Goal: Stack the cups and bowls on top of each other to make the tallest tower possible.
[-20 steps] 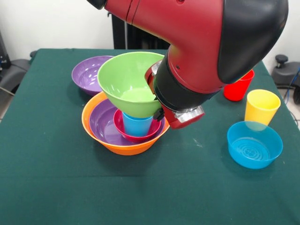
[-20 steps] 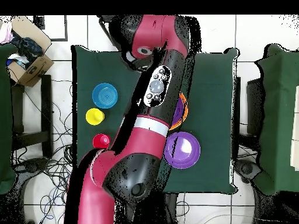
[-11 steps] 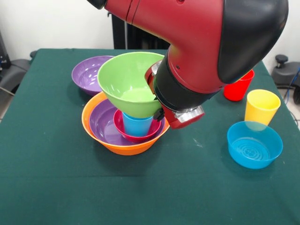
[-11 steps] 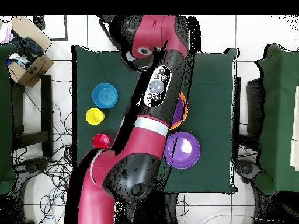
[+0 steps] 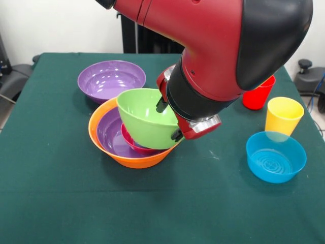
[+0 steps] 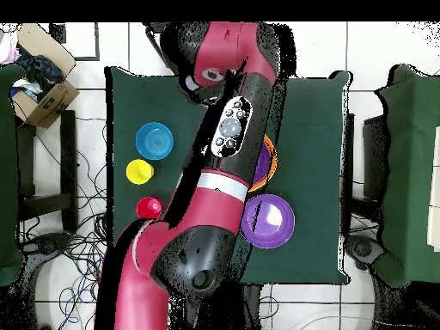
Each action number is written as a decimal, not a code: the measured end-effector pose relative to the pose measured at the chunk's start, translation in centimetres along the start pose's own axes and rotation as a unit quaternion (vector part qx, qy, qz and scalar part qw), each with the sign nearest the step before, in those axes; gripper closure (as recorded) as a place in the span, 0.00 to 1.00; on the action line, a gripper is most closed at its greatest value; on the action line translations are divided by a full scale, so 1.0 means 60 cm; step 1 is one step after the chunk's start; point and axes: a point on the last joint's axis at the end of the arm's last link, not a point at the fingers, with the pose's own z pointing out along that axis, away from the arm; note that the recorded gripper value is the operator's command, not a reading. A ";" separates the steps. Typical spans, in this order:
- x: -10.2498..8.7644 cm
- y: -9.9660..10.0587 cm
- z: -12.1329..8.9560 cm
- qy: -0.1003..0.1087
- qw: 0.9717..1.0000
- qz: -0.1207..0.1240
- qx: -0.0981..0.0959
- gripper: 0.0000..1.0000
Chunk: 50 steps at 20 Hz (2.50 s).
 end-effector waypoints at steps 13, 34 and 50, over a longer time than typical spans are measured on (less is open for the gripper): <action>0.000 0.000 0.000 -0.001 1.000 0.000 0.001 0.00; 0.005 0.013 -0.007 -0.021 1.000 -0.004 -0.017 1.00; 0.031 0.028 -0.037 -0.043 0.998 -0.014 -0.036 1.00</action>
